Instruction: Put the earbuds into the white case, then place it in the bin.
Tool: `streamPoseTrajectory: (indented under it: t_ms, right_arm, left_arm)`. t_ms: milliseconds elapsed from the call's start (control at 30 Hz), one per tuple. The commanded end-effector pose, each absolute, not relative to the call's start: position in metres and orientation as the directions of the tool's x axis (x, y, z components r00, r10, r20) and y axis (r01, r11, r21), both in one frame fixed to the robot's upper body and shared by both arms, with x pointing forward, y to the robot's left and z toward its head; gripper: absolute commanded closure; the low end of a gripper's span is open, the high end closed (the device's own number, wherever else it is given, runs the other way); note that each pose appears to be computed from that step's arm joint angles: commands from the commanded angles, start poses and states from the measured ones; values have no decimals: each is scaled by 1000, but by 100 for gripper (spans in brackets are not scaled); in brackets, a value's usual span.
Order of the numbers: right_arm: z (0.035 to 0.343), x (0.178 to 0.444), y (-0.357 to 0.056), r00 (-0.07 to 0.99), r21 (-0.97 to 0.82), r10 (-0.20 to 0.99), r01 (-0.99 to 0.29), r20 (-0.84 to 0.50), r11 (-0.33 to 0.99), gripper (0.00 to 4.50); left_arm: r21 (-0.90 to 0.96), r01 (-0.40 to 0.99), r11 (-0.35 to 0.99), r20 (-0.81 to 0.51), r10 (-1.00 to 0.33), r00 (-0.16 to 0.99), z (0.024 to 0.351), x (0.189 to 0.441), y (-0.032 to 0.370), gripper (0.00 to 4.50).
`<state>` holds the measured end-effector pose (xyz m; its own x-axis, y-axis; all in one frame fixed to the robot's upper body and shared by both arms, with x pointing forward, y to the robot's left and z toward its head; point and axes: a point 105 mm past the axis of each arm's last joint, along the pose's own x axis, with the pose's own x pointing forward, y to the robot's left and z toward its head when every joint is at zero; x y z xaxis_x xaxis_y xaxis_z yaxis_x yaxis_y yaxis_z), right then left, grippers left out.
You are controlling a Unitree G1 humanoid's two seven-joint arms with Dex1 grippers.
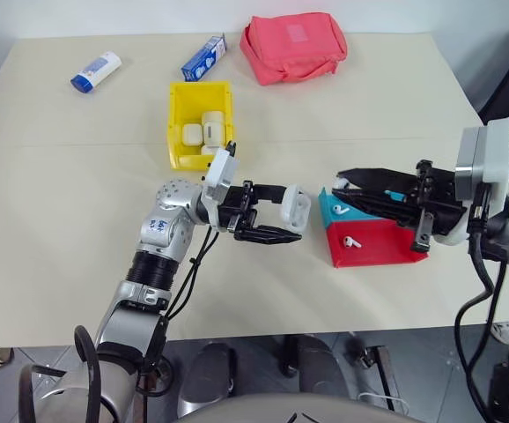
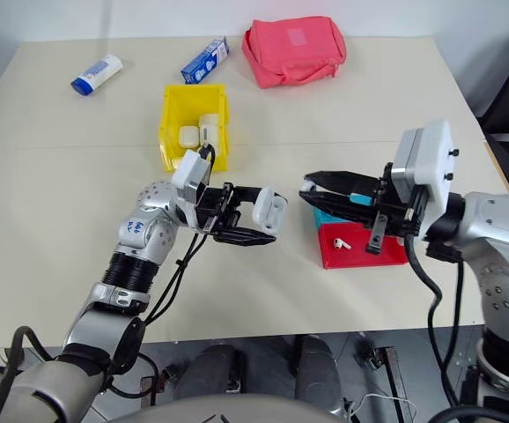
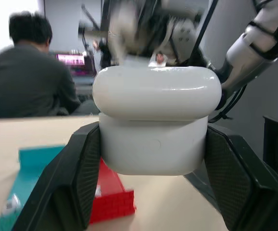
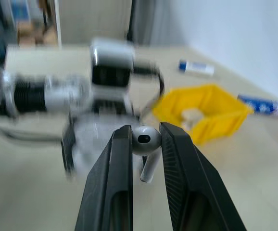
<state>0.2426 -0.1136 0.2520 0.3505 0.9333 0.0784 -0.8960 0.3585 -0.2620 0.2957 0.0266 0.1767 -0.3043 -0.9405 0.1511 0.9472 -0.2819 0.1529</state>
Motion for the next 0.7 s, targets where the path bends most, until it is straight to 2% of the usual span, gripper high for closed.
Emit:
streamPoseTrajectory:
  t_ms: [33,367,500,700]
  right_arm:
    - [257,239,-101,317,-268,938,-899,143,345,405]
    - [244,251,-96,321,-234,932,-905,169,355,405]
    - [238,255,-101,344,-221,922,-899,177,377,405]
    - [244,253,-104,335,-226,918,-897,210,380,405]
  left_arm:
    - [195,934,-299,119,-938,-325,187,297,23,171]
    - [184,941,-285,102,-946,-307,187,292,17,171]
    - [185,952,-242,137,-953,-269,189,290,16,171]
    - [187,961,-203,168,-957,-235,189,289,22,171]
